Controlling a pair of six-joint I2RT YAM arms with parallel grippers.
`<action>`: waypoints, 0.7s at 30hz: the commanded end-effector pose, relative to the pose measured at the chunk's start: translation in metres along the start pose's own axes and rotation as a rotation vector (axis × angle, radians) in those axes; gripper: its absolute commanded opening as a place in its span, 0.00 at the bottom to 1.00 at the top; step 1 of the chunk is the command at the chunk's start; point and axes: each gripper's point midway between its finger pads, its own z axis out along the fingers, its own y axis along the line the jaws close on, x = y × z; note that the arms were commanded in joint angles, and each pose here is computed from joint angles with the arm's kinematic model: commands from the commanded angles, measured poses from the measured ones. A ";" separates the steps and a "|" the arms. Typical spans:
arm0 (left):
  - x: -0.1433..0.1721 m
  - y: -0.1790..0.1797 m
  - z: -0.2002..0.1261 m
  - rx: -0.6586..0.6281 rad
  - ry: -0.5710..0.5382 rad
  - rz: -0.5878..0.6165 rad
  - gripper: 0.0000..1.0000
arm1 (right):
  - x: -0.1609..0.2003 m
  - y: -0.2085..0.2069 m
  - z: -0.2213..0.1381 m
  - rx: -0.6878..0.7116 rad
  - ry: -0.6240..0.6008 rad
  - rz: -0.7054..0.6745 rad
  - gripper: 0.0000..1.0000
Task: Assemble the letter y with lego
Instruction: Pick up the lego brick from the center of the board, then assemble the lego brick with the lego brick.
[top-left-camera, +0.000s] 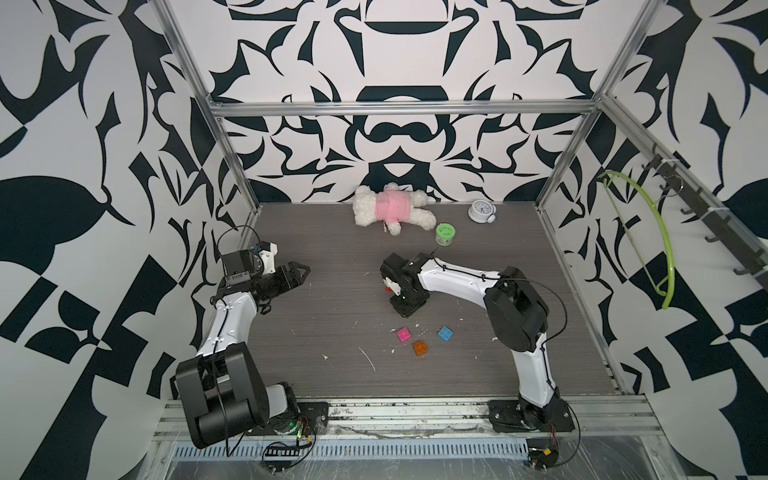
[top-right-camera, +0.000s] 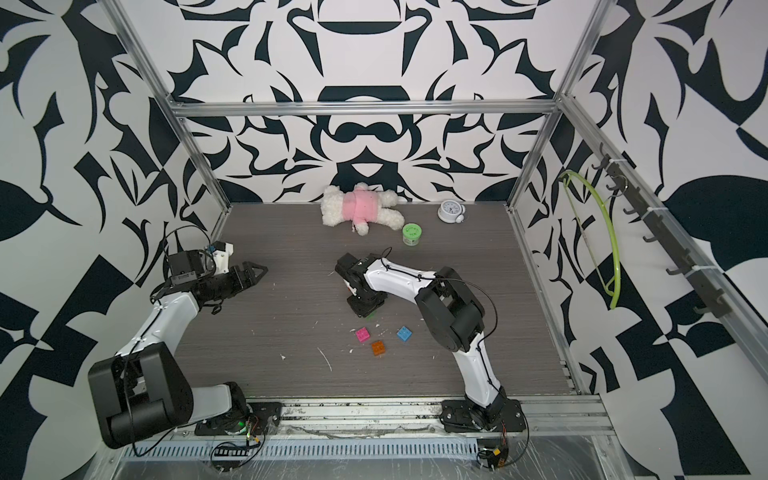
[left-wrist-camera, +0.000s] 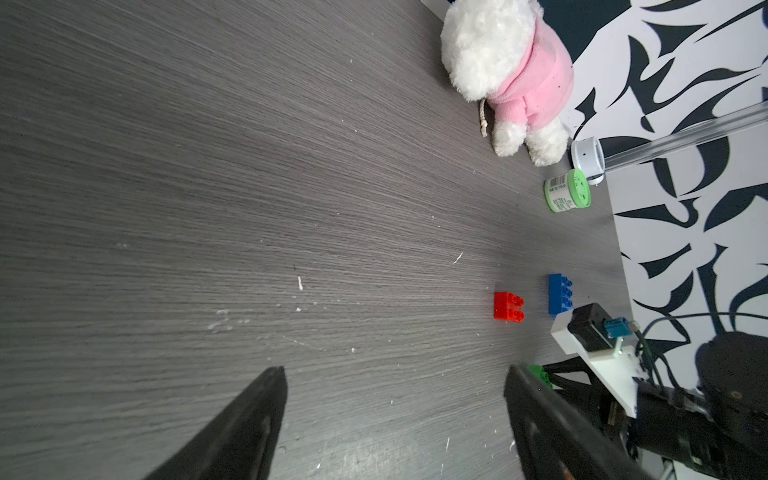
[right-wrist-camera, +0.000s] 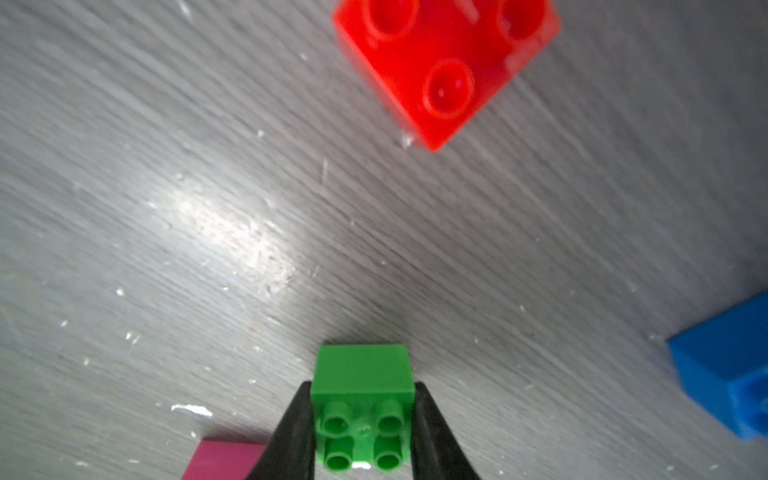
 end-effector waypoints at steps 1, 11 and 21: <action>0.005 -0.013 0.003 0.096 0.002 -0.041 0.80 | -0.031 0.000 -0.050 0.012 -0.163 -0.153 0.29; 0.023 -0.036 0.034 0.229 0.072 -0.123 0.79 | -0.081 -0.017 -0.067 -0.011 -0.270 -0.546 0.28; 0.021 -0.015 0.035 0.156 0.071 -0.148 0.79 | -0.093 -0.033 -0.058 -0.037 -0.233 -0.770 0.25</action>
